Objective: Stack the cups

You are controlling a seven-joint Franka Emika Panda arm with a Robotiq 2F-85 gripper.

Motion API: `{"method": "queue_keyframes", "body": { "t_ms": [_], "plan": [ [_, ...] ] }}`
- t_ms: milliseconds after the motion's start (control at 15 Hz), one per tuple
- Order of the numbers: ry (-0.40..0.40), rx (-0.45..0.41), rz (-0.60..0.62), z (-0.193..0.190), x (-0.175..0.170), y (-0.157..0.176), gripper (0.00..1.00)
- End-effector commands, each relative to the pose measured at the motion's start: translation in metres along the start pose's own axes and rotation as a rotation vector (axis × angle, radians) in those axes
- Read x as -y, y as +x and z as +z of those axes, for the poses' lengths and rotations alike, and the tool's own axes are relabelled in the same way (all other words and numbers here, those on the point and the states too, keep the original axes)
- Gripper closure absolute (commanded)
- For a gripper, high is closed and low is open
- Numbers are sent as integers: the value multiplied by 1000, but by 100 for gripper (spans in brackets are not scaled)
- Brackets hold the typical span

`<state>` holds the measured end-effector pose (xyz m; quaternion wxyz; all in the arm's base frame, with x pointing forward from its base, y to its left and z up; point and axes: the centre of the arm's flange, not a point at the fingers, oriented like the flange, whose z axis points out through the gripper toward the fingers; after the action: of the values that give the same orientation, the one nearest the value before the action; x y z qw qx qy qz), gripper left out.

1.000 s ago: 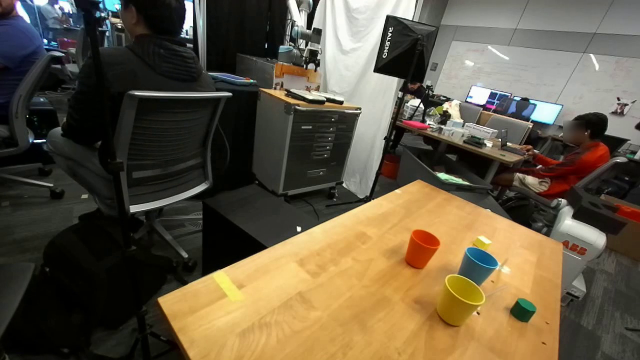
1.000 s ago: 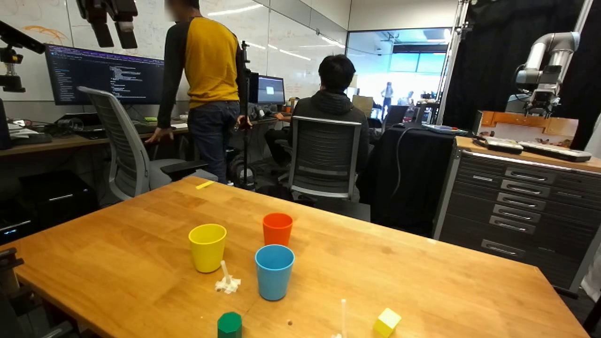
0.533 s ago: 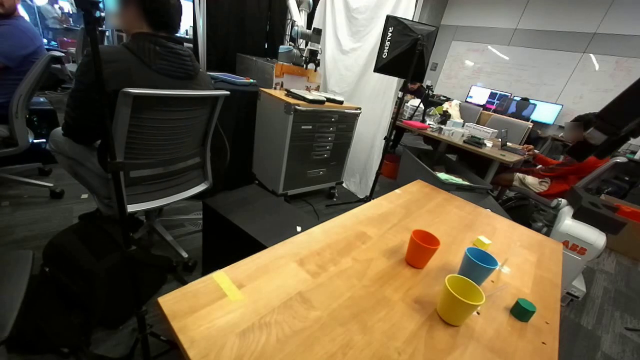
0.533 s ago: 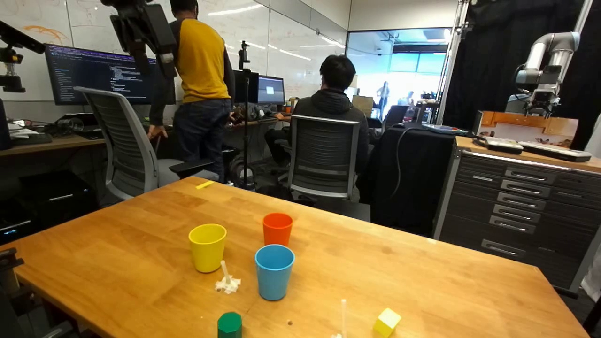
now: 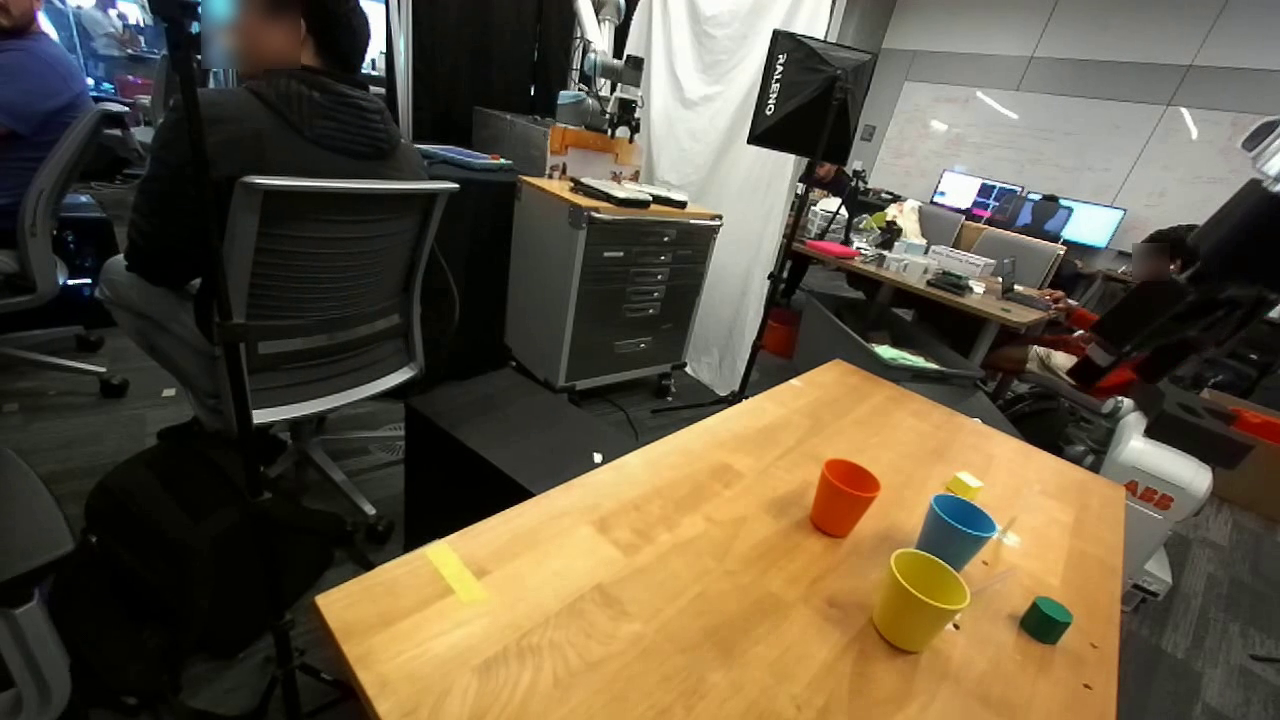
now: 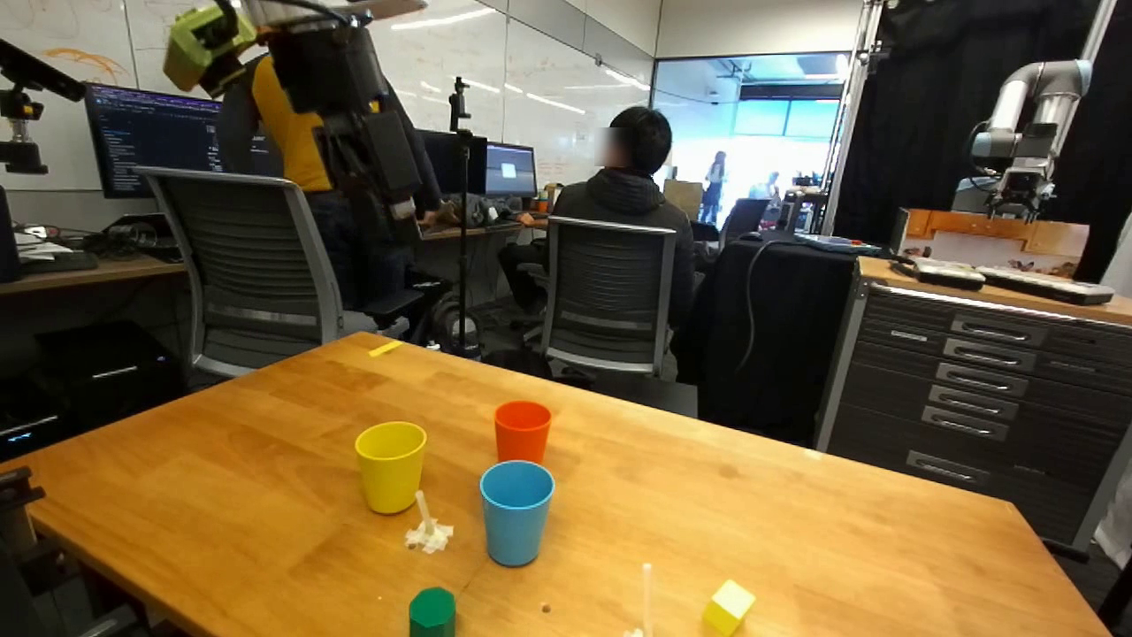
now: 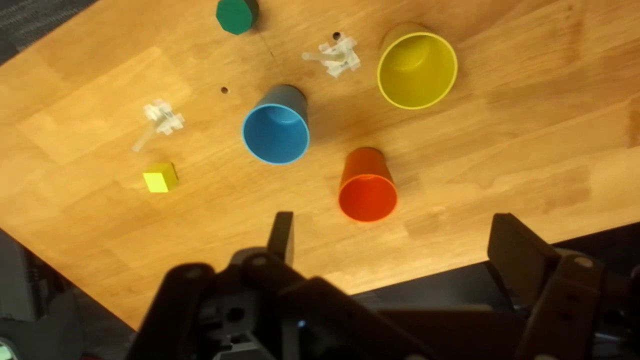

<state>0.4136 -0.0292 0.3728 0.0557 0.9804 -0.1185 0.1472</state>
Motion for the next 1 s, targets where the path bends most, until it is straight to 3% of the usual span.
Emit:
{"method": "queue_keyframes", "body": {
  "t_ms": [0,933],
  "plan": [
    [-9,-4,42,45,-16,-2,0],
    [48,-5,45,146,-15,-21,0]
  ]
}}
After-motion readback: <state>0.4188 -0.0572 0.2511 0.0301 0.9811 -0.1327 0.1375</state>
